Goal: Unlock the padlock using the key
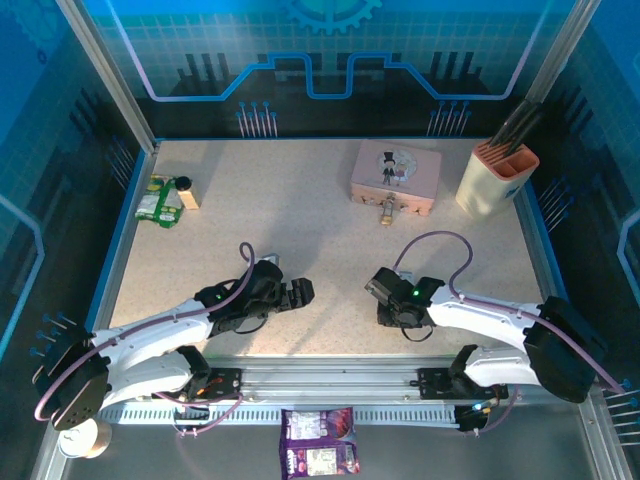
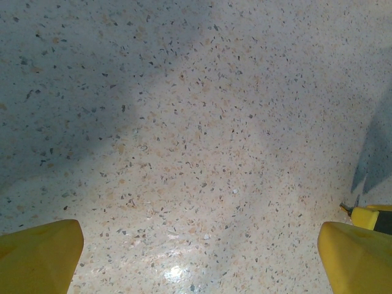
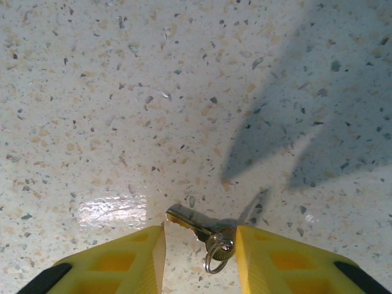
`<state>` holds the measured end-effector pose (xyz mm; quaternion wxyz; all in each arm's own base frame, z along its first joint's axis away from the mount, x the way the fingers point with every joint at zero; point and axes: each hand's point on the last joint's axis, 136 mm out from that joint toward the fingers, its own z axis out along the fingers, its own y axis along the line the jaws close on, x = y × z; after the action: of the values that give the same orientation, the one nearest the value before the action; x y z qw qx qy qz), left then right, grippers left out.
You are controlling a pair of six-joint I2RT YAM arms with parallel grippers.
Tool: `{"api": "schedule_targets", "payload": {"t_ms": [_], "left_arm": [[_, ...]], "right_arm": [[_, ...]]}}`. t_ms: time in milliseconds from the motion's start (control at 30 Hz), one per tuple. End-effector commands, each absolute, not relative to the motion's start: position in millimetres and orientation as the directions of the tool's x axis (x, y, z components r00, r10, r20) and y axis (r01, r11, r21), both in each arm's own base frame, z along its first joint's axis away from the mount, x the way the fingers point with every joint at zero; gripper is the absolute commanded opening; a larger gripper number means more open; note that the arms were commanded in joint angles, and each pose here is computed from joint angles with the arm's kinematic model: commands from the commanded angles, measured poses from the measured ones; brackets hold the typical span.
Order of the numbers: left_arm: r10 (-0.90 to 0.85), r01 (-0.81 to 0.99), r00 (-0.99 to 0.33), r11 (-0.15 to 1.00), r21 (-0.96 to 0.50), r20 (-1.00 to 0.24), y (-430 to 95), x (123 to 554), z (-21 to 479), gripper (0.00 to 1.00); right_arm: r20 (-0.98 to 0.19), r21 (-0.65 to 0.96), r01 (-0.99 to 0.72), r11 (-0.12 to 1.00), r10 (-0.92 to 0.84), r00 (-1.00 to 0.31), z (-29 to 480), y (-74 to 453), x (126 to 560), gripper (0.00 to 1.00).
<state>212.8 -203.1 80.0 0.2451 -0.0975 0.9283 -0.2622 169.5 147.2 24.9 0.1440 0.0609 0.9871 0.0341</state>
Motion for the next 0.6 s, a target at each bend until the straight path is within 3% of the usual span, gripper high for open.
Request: {"api": "schedule_targets", "payload": {"t_ms": [0, 567], "left_arm": [[-0.307, -0.049, -0.858, 0.848, -0.528, -0.412, -204, 214, 80, 0.99], [-0.298, -0.048, -0.864, 0.852, -0.522, -0.406, -208, 216, 79, 0.99]], "right_arm": [[-0.294, 0.043, 0.108, 0.993, 0.116, -0.949, 26, 143, 171, 0.37], [-0.259, -0.005, 0.135, 0.991, 0.129, -0.957, 5, 132, 162, 0.25]]}}
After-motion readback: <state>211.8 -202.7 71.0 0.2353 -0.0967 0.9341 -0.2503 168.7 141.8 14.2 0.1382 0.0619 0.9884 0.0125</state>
